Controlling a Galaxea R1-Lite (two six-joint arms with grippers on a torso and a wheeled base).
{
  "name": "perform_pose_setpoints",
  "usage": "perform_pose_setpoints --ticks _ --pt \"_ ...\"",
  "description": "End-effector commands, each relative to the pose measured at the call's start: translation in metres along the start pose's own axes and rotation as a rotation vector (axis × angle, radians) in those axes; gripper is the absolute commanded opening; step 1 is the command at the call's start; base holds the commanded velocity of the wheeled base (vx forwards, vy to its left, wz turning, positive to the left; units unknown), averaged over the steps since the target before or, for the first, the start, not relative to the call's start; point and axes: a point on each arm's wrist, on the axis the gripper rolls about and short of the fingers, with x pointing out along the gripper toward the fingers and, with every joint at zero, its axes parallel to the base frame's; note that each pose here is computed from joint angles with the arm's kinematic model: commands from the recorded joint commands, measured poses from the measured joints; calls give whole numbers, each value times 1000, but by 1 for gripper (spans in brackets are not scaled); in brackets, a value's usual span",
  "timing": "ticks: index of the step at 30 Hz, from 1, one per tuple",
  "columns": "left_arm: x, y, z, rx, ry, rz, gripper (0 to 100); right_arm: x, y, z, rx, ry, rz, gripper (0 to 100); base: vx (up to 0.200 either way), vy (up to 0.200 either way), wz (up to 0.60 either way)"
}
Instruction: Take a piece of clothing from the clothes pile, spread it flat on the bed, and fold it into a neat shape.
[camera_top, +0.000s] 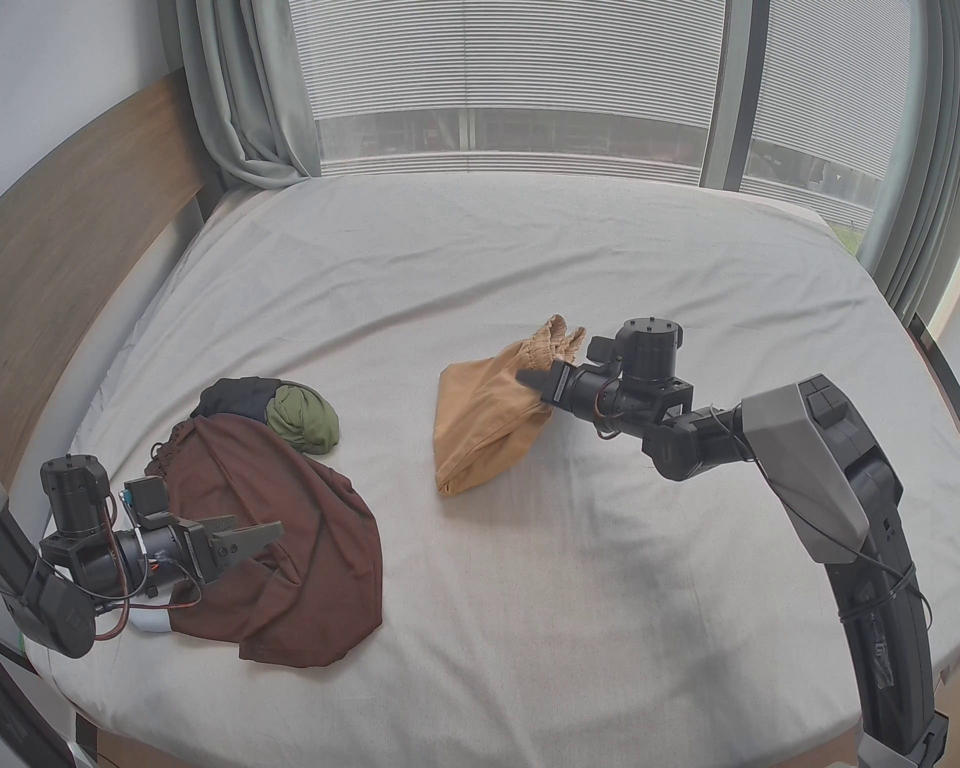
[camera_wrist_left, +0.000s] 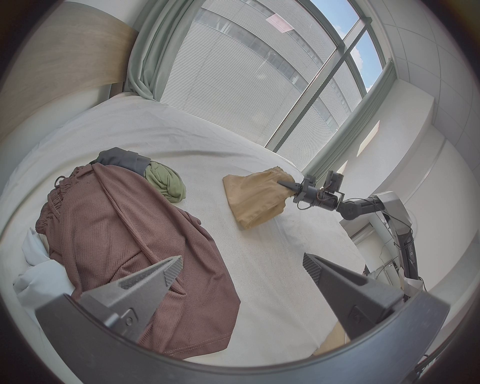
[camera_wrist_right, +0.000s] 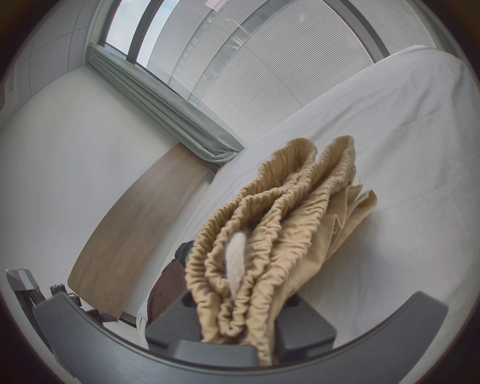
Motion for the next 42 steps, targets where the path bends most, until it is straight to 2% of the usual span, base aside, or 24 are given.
perform_pose_setpoints --ticks 1,12,13,19,22,27,31,34,36,39,42 --pt "0 0 -1 -3 3 0 100 -17 -37 -20 25 42 -108 0 0 0 0" --pt "1 0 2 11 -16 -3 100 -35 -56 -48 36 43 -151 0 0 0 0" --pt "1 0 2 12 -19 -3 100 -35 -57 -49 37 44 -152 100 0 0 0" --pt "0 0 3 13 -23 -3 100 -37 -55 -43 30 12 -184 100 0 0 0" --pt "0 0 3 14 -25 -3 100 -48 -53 -28 19 -29 -186 100 0 0 0" --pt "0 -1 4 10 -35 -6 100 -76 -36 10 -10 -94 -187 100 0 0 0" --pt "0 -1 7 0 -61 -10 100 -93 -10 39 -63 -144 -163 100 0 0 0" --pt "0 -1 7 3 -66 -13 100 -95 4 42 -66 -134 -148 100 0 0 0" --pt "0 -1 8 5 -69 -12 100 -90 15 33 -66 -109 -127 100 0 0 0" --pt "0 -1 8 5 -69 -12 100 -85 18 26 -66 -90 -117 100 0 0 0" --pt "0 -1 8 4 -67 -13 100 -72 18 6 -58 -44 -110 100 0 0 0"
